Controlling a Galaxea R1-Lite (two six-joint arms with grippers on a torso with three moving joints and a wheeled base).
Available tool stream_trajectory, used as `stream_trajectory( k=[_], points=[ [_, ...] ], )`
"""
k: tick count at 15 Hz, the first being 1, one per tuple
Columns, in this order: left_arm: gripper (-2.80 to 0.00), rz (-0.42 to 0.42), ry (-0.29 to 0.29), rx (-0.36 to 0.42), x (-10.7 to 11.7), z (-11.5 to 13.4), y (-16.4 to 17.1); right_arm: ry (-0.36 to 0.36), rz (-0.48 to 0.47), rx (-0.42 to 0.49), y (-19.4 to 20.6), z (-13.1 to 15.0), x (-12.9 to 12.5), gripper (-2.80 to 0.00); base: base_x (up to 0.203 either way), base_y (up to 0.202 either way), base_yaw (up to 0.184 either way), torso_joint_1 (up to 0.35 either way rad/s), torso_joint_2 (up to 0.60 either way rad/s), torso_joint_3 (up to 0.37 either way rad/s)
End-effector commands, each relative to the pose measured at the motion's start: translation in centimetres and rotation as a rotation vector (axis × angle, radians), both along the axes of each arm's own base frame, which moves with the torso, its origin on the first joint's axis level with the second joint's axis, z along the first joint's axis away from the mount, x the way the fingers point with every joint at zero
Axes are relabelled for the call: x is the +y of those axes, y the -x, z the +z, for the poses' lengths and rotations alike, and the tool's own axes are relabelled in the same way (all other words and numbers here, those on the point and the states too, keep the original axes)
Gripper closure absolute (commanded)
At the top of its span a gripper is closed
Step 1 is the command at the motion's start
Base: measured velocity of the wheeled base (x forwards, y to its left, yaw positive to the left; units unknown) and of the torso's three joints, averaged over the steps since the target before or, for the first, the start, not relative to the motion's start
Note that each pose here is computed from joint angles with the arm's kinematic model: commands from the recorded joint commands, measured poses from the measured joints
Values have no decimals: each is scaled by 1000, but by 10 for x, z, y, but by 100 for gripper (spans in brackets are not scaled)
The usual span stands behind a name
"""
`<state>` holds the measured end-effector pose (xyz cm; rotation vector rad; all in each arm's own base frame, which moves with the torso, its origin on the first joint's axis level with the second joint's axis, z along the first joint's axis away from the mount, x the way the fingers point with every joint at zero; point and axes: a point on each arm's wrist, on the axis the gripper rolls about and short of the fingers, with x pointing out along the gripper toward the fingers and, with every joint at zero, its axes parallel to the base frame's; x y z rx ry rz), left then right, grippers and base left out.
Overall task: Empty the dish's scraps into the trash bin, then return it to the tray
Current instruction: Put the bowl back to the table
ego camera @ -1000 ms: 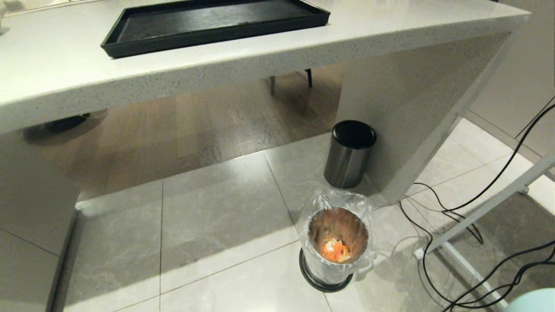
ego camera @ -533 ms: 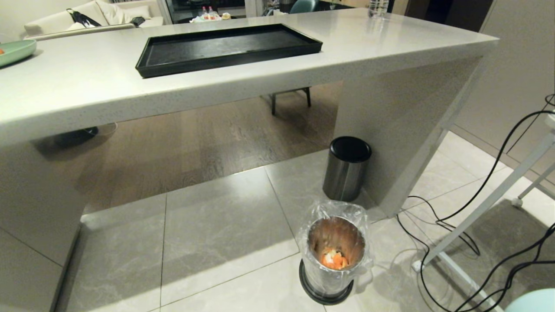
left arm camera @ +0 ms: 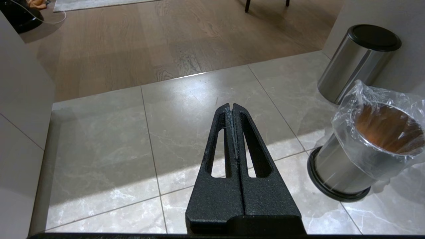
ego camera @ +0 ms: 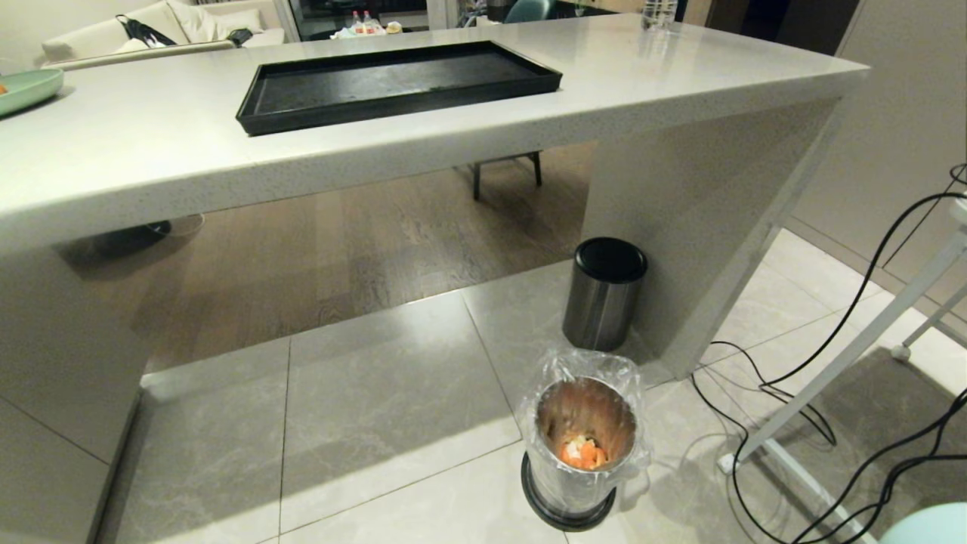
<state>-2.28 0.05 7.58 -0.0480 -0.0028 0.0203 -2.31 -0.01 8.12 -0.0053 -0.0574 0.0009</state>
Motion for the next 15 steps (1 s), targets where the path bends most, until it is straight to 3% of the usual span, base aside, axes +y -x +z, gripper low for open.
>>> stream_trajectory(
  k=[1, 15],
  points=[
    [0, 1, 3, 1, 0, 0, 0, 1, 0, 1, 0, 0, 0, 0, 0, 0, 0, 0, 0, 0],
    [0, 3, 6, -1, 0, 0, 0, 1, 0, 1, 0, 0, 0, 0, 0, 0, 0, 1, 1, 19]
  ],
)
